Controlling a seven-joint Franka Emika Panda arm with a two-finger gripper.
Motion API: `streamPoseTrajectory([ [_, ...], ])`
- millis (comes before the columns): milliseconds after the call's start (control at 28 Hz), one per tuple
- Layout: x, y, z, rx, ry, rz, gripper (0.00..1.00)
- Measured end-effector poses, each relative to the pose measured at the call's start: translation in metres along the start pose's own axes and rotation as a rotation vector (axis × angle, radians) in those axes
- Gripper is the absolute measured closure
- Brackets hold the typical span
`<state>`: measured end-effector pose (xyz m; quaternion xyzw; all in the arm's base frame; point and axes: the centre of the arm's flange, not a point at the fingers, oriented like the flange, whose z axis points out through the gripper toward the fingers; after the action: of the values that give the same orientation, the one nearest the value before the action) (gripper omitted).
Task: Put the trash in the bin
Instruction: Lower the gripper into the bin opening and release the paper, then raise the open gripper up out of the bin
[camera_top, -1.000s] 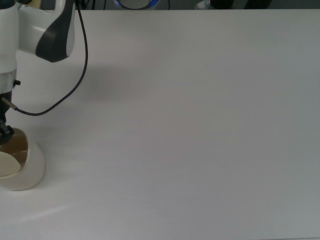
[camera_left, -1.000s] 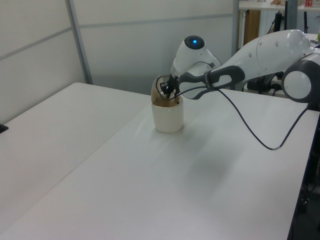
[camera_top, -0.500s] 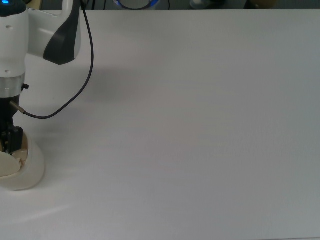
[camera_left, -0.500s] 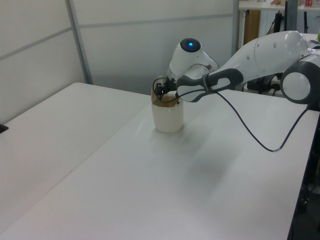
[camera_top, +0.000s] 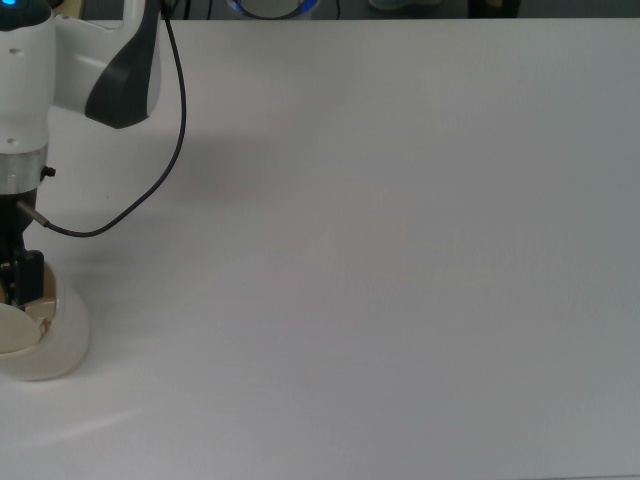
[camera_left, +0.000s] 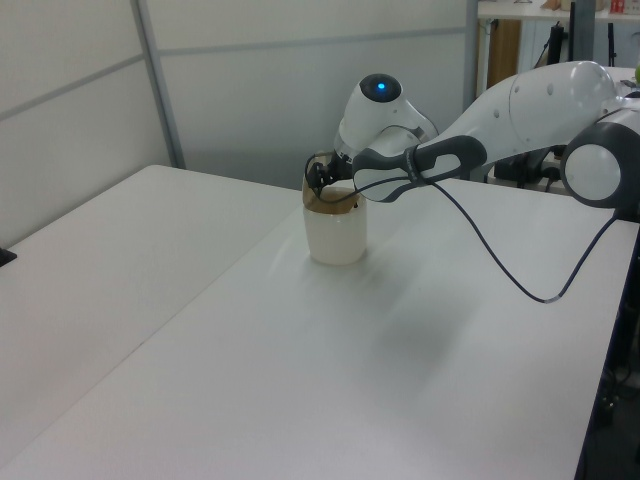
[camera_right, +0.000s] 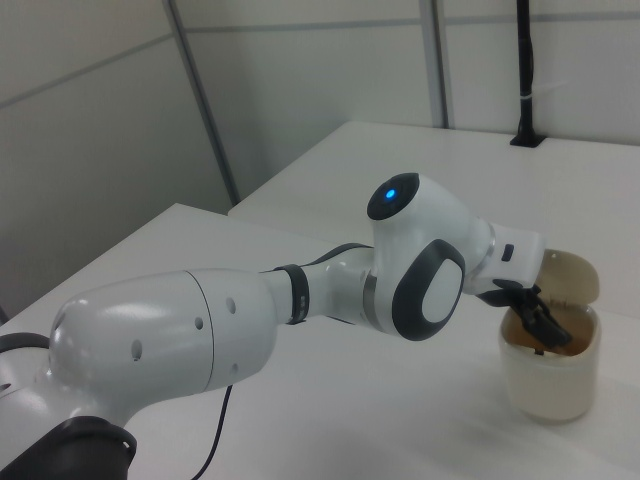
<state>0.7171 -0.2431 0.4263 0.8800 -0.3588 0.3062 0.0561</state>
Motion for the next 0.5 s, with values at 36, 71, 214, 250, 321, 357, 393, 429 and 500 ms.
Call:
streamPoseTrajectory([
  [36, 0.0, 0.0, -0.001, -0.002, -0.002, -0.001, 0.0],
  [71, 0.0, 0.0, -0.001, -0.006, -0.006, -0.004, 0.0],
  [214, 0.001, -0.002, -0.01, -0.039, -0.047, -0.027, 0.0],
  [250, 0.0, -0.003, -0.013, -0.049, -0.062, -0.039, 0.0],
  [321, -0.002, -0.009, -0.022, -0.062, -0.096, -0.067, 0.0],
  [357, -0.005, -0.015, -0.029, -0.065, -0.123, -0.085, 0.0],
  [393, -0.006, -0.019, -0.035, -0.065, -0.141, -0.097, 0.0],
  [429, -0.008, -0.022, -0.041, -0.064, -0.162, -0.109, 0.0],
  [500, -0.009, -0.026, -0.053, -0.059, -0.205, -0.133, 0.0],
])
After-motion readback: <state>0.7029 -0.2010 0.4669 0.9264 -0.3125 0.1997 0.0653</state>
